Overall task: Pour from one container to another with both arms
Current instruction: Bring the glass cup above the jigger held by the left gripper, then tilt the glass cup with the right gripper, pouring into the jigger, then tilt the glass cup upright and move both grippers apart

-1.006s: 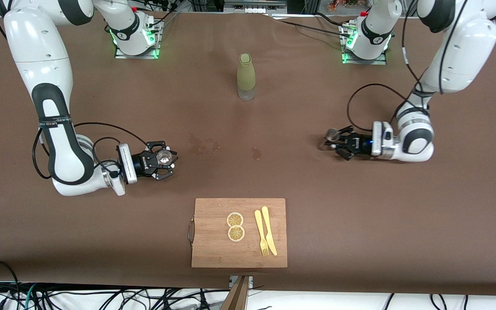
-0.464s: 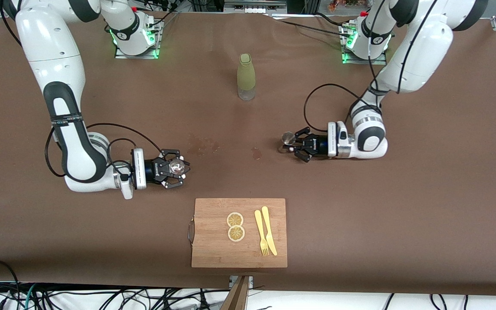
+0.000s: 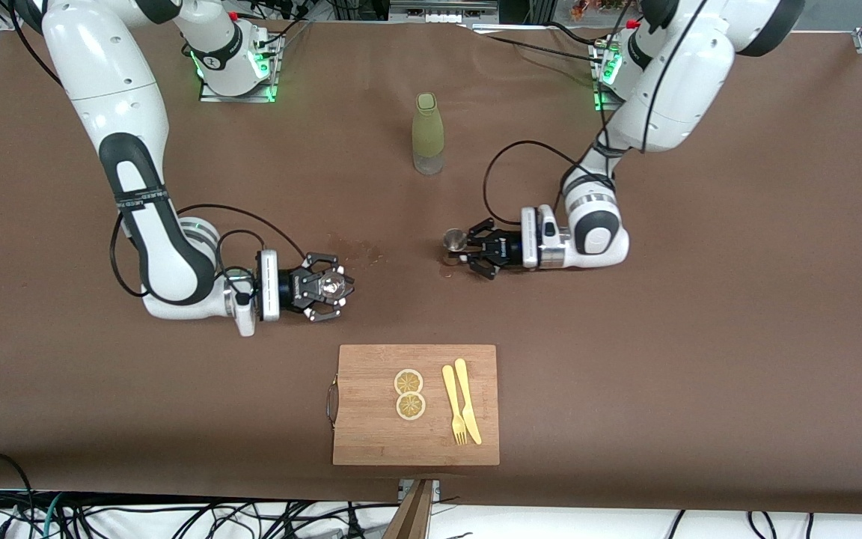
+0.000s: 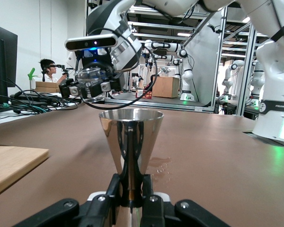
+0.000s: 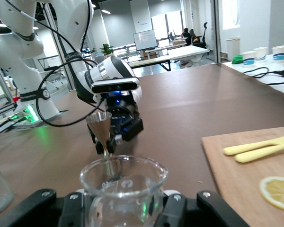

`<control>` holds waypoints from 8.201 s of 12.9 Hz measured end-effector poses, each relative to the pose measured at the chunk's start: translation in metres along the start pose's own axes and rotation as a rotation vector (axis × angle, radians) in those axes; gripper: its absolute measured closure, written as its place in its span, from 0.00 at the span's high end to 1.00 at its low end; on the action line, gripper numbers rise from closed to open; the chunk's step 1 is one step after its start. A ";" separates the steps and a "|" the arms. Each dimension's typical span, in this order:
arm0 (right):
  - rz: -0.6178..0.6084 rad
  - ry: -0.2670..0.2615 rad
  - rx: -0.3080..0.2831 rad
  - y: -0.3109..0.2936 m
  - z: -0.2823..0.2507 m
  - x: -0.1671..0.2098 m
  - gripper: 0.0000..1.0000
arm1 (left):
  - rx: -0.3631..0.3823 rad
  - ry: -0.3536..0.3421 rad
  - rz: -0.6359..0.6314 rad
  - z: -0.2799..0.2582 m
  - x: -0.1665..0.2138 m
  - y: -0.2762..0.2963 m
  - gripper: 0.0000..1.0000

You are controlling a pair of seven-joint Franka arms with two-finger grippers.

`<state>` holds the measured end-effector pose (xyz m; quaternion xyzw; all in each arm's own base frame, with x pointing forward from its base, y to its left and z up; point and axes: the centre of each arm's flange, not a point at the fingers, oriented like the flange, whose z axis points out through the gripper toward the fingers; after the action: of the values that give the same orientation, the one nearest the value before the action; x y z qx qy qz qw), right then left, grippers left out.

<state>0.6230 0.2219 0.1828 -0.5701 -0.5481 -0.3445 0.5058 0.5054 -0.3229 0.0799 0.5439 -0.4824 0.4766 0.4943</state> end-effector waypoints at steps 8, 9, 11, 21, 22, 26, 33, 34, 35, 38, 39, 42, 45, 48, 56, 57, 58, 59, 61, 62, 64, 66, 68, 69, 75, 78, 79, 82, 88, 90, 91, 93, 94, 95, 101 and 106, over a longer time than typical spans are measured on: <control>0.031 -0.038 0.005 -0.045 0.012 0.012 0.19 | 0.056 -0.019 -0.037 0.080 -0.019 0.025 0.22; 0.036 -0.061 -0.006 -0.046 0.013 0.021 0.19 | 0.072 -0.018 -0.038 0.085 -0.018 0.024 0.22; 0.041 -0.109 -0.012 -0.049 0.019 0.044 0.19 | 0.107 -0.010 -0.045 0.097 -0.015 0.023 0.22; -0.003 -0.246 -0.056 -0.073 0.043 0.065 0.19 | 0.113 -0.027 -0.020 0.123 -0.008 0.022 0.22; -0.009 -0.267 -0.054 -0.075 0.045 0.069 0.19 | 0.112 -0.028 -0.019 0.125 -0.009 0.022 0.22; -0.038 -0.328 -0.056 -0.082 0.049 0.088 0.19 | 0.111 -0.030 -0.018 0.127 -0.011 0.022 0.22; -0.076 -0.438 -0.073 -0.082 0.051 0.088 0.19 | 0.112 -0.031 -0.017 0.127 -0.012 0.021 0.22; -0.080 -0.444 -0.078 -0.083 0.054 0.088 0.19 | 0.112 -0.031 -0.017 0.127 -0.012 0.021 0.22; -0.085 -0.451 -0.080 -0.084 0.056 0.088 0.19 | 0.112 -0.031 -0.017 0.127 -0.012 0.021 0.22; -0.097 -0.480 -0.089 -0.084 0.058 0.087 0.19 | 0.112 -0.030 -0.016 0.128 -0.011 0.021 0.22; -0.101 -0.495 -0.094 -0.084 0.058 0.086 0.19 | 0.112 -0.030 -0.015 0.128 -0.011 0.021 0.22; -0.107 -0.535 -0.111 -0.084 0.063 0.088 0.19 | 0.113 -0.028 -0.012 0.128 -0.009 0.019 0.22; -0.121 -0.555 -0.125 -0.083 0.063 0.089 0.19 | 0.113 -0.027 -0.011 0.128 -0.009 0.019 0.22; -0.145 -0.588 -0.128 -0.084 0.064 0.087 0.19 | 0.114 -0.027 -0.011 0.128 -0.009 0.019 0.22; -0.276 -0.693 -0.084 -0.090 0.080 0.099 0.19 | 0.118 -0.031 -0.007 0.125 -0.009 0.016 0.22; -0.296 -0.706 -0.085 -0.090 0.081 0.102 0.19 | 0.118 -0.031 -0.007 0.125 -0.009 0.016 0.22; -0.309 -0.713 -0.085 -0.091 0.083 0.104 0.19 | 0.118 -0.031 -0.007 0.125 -0.009 0.016 0.22; -0.315 -0.716 -0.084 -0.092 0.085 0.105 0.19 | 0.118 -0.031 -0.007 0.125 -0.009 0.016 0.22; -0.321 -0.720 -0.086 -0.093 0.086 0.106 0.19 | 0.118 -0.031 -0.007 0.125 -0.009 0.016 0.22; -0.322 -0.721 -0.088 -0.092 0.086 0.106 0.19 | 0.118 -0.031 -0.007 0.125 -0.009 0.016 0.22; -0.323 -0.722 -0.088 -0.092 0.086 0.106 0.19 | 0.118 -0.031 -0.007 0.125 -0.009 0.016 0.22; -0.324 -0.723 -0.089 -0.092 0.086 0.106 0.19 | 0.118 -0.031 -0.007 0.125 -0.009 0.016 0.22; -0.326 -0.724 -0.088 -0.092 0.086 0.106 0.19 | 0.118 -0.031 -0.007 0.125 -0.009 0.016 0.22; -0.327 -0.725 -0.088 -0.092 0.086 0.106 0.19 | 0.118 -0.031 -0.007 0.125 -0.009 0.016 0.22; -0.292 -0.722 -0.101 -0.092 0.085 0.106 0.19 | 0.117 -0.031 -0.007 0.126 -0.009 0.017 0.22; -0.174 -0.639 -0.110 -0.092 0.077 0.101 0.19 | 0.116 -0.032 -0.007 0.126 -0.009 0.017 0.22; -0.132 -0.601 -0.112 -0.091 0.073 0.100 0.19 | 0.116 -0.032 -0.007 0.126 -0.009 0.017 0.22; -0.030 -0.463 -0.109 -0.089 0.055 0.098 0.19 | 0.117 -0.032 -0.006 0.126 -0.009 0.016 0.22; 0.025 -0.231 -0.021 -0.081 -0.021 0.077 0.19 | 0.124 -0.032 0.006 0.118 -0.008 0.008 0.22; 0.007 -0.183 0.003 -0.080 -0.058 0.065 0.19 | 0.129 -0.023 0.013 0.111 -0.005 0.001 0.22; -0.003 -0.158 0.011 -0.080 -0.077 0.057 0.19 | 0.133 -0.020 0.017 0.107 -0.001 -0.003 0.22; -0.029 -0.119 0.000 -0.081 -0.117 0.038 0.20 | 0.114 -0.032 0.047 0.098 0.008 -0.011 0.22; -0.038 -0.112 -0.019 -0.081 -0.136 0.028 0.20 | 0.105 -0.039 0.061 0.090 0.014 -0.016 0.22; -0.041 -0.105 -0.037 -0.081 -0.155 0.018 0.20 | 0.095 -0.039 0.071 0.080 0.021 -0.020 0.22; -0.088 -0.012 -0.093 -0.097 -0.243 -0.065 0.20 | -0.065 -0.049 0.142 -0.003 0.060 -0.040 0.22; -0.114 0.046 -0.138 -0.100 -0.247 -0.141 0.20 | -0.201 -0.068 0.161 -0.124 0.065 -0.063 0.22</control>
<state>0.5424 -0.0640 0.1307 -0.5633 -0.5431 -0.4226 0.4573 0.5684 -0.1995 0.1469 0.4671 -0.5864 0.4452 0.4897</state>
